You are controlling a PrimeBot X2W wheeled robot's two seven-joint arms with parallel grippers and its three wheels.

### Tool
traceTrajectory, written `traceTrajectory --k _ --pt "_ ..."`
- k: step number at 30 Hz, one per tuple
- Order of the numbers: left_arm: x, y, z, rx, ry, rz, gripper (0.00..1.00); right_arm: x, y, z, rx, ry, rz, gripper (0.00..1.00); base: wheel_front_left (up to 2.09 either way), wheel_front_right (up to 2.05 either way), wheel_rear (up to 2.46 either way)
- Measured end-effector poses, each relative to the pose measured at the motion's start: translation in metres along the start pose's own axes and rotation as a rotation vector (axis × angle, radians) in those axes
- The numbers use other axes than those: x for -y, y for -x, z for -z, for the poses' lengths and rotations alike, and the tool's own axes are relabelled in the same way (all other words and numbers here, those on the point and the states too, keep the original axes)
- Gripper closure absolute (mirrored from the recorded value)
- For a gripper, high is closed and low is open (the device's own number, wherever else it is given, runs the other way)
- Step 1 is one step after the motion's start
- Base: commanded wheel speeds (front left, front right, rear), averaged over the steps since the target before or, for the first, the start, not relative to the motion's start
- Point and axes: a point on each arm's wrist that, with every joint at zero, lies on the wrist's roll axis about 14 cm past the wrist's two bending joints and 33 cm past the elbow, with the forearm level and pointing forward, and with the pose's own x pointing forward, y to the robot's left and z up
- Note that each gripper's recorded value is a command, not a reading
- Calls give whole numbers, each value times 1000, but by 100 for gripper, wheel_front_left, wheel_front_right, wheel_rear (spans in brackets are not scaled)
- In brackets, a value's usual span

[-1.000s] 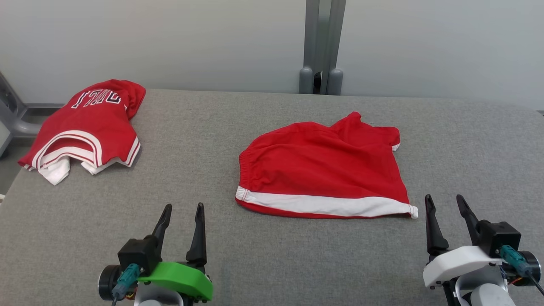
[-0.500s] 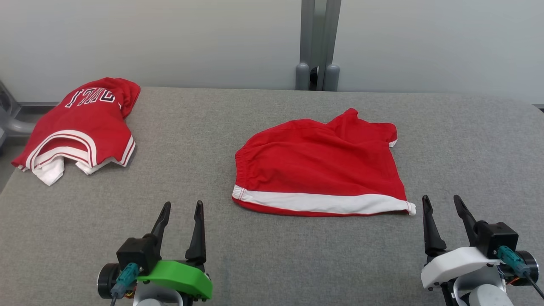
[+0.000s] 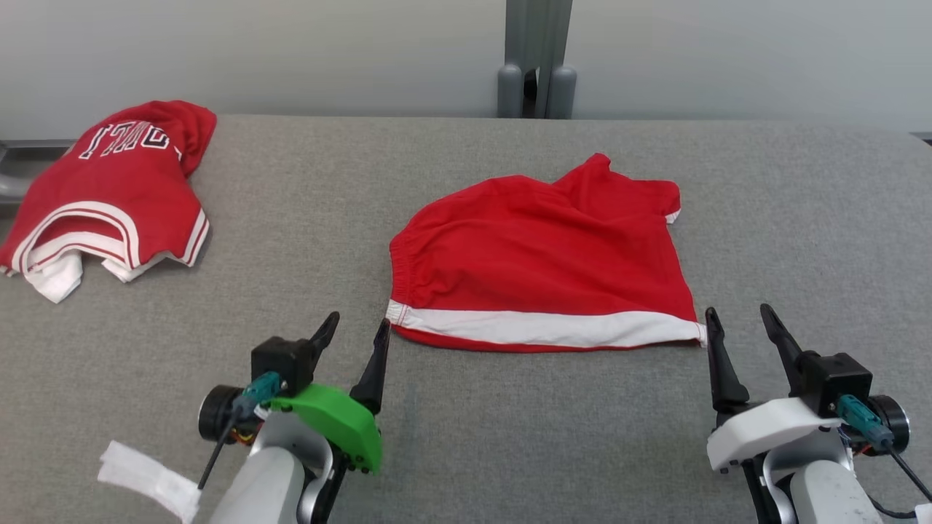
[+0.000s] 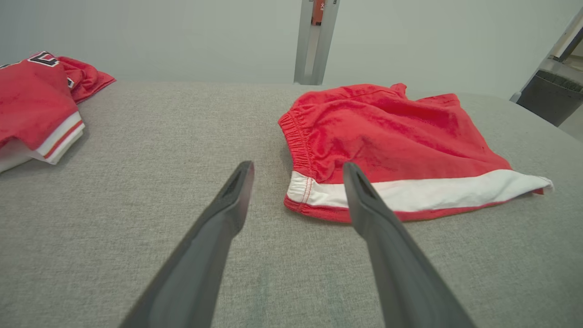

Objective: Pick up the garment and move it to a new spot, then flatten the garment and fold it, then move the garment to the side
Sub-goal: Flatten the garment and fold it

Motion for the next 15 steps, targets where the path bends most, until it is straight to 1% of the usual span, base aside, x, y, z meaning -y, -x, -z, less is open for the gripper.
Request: traceTrajectory --k 5,9,15 --pt "-7 -26 22 -132 -13 27 0 0 -10 5 -13 1 -4 0 0 0 0" --pt "-11 -43 39 -214 -13 39 0 12 -13 13 -34 4 26 0 0 0 0" --pt "6 -59 61 -287 21 99 0 34 -8 28 -76 15 89 0 0 0 0"
